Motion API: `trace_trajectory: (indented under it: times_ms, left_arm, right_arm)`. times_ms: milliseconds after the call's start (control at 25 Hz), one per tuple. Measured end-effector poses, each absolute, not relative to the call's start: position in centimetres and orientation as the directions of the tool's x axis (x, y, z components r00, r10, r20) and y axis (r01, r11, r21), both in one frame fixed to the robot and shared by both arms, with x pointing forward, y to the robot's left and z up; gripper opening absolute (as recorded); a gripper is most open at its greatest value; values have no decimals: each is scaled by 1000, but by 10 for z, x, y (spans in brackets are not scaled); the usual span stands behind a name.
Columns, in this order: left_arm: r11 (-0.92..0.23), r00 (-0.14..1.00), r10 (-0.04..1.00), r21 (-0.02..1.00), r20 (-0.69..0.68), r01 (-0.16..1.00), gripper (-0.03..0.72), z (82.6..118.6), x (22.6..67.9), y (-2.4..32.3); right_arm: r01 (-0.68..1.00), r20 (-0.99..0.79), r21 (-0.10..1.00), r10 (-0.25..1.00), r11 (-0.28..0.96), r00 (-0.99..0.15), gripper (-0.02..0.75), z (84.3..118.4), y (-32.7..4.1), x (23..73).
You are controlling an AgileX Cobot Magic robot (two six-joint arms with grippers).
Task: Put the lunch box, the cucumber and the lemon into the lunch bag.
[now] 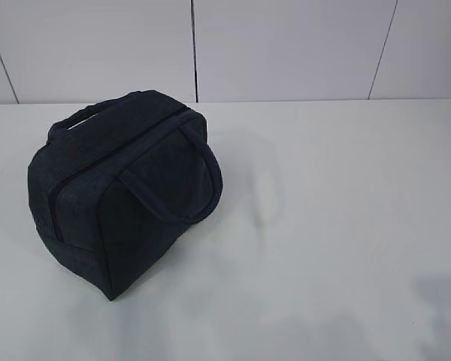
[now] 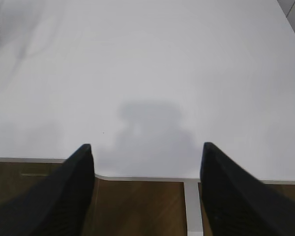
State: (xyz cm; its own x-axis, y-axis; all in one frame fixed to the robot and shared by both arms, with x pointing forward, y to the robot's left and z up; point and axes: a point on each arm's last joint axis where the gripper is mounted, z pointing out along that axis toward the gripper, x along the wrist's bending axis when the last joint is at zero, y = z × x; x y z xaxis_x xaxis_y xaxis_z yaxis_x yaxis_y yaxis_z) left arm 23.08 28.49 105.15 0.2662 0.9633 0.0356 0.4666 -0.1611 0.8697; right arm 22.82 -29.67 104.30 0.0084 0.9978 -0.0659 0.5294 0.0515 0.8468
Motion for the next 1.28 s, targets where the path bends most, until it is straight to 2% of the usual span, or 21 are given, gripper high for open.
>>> trace_trajectory:
  times_ms: [1280]
  left_arm:
    - [-169,268,963,869,43,466,302,1051,231,286]
  right_arm:
    - [528,-66,848,998,52,9,506,1043,-297,228]
